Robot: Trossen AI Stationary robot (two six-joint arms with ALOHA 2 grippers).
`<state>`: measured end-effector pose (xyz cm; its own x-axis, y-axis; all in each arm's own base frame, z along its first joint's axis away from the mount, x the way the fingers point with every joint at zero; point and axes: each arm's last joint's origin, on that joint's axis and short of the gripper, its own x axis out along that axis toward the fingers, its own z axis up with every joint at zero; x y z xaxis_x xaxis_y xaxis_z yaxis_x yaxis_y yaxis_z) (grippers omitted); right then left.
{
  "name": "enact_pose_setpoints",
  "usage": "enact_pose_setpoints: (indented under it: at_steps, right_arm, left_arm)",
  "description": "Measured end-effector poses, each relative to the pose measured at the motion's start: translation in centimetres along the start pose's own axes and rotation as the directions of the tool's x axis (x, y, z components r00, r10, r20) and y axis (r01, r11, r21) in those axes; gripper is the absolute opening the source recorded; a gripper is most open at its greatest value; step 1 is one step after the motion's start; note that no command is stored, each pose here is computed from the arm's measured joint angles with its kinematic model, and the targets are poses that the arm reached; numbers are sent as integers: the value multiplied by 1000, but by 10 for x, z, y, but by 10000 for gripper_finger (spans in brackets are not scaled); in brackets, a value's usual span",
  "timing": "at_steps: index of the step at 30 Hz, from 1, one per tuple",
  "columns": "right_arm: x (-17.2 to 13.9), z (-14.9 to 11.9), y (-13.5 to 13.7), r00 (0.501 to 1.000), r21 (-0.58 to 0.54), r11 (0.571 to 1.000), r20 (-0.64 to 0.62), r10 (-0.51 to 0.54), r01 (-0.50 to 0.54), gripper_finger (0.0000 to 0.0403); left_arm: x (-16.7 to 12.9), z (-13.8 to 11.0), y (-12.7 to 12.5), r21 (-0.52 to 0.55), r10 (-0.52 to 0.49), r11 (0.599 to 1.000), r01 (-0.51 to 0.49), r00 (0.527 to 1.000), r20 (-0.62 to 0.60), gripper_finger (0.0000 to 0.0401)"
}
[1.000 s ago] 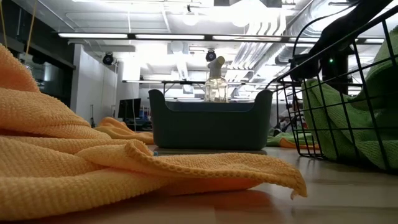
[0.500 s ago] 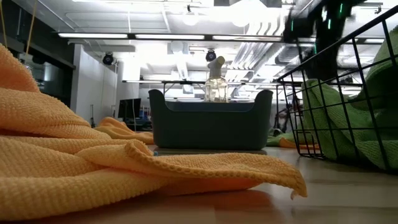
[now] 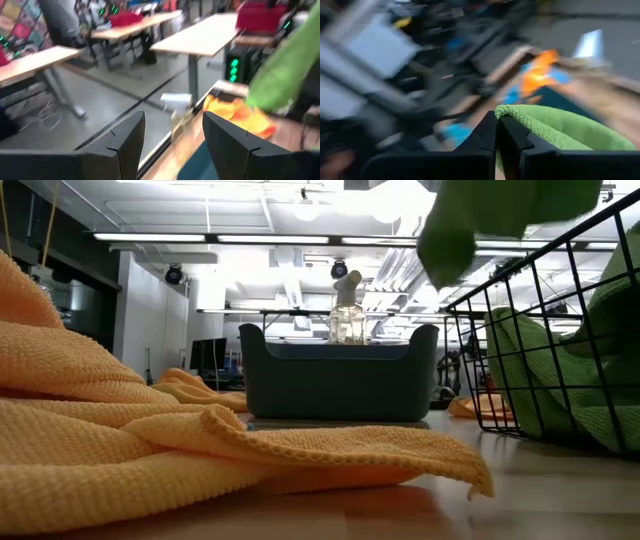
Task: Sort microfiber towel by color & place in baskets
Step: Put the green towel into the basket
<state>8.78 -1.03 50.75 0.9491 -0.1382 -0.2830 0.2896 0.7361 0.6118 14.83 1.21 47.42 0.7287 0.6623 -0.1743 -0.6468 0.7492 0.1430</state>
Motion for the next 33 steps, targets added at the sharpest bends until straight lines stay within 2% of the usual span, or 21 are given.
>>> enact_pose_setpoints:
  at_steps: [4,7,9,12,16,19,22,24,28,31,33]
  right_arm:
    - [6,-9,12,983,100,989,-137,123,-110,1]
    - [24,-25,17,940,190,975,-295,172,-119,1]
    - [37,-39,20,896,243,966,-404,183,-88,0]
    - [52,-64,20,807,289,957,-572,147,31,0]
    - [54,-97,11,619,249,929,-785,28,275,0]
    - [44,-109,6,496,198,894,-868,-30,401,0]
    - [27,-106,5,423,183,859,-905,-42,478,0]
    - [18,-98,8,447,230,851,-894,-6,472,0]
    - [6,-79,11,601,303,851,-799,-18,429,0]
    - [5,-73,11,702,285,878,-708,-76,384,0]
    - [12,-75,11,733,242,896,-669,-124,372,0]
  left_arm:
    - [2,13,-3,-21,-82,996,84,991,108,188]
    - [3,18,-5,-2,-113,993,115,982,150,188]
    - [3,19,-6,16,-120,993,119,980,161,188]
    - [5,20,-7,39,-119,993,114,979,163,188]
    - [7,20,-9,68,-119,992,110,980,162,188]
    - [7,21,-9,92,-118,990,104,979,168,188]
    - [8,21,-9,122,-108,989,87,979,171,188]
    - [9,21,-8,128,-94,989,72,981,171,188]
    - [11,22,-4,119,-66,992,46,983,169,188]
    - [13,21,-2,108,-54,993,36,985,165,188]
    - [15,21,-3,94,-49,995,34,986,162,188]
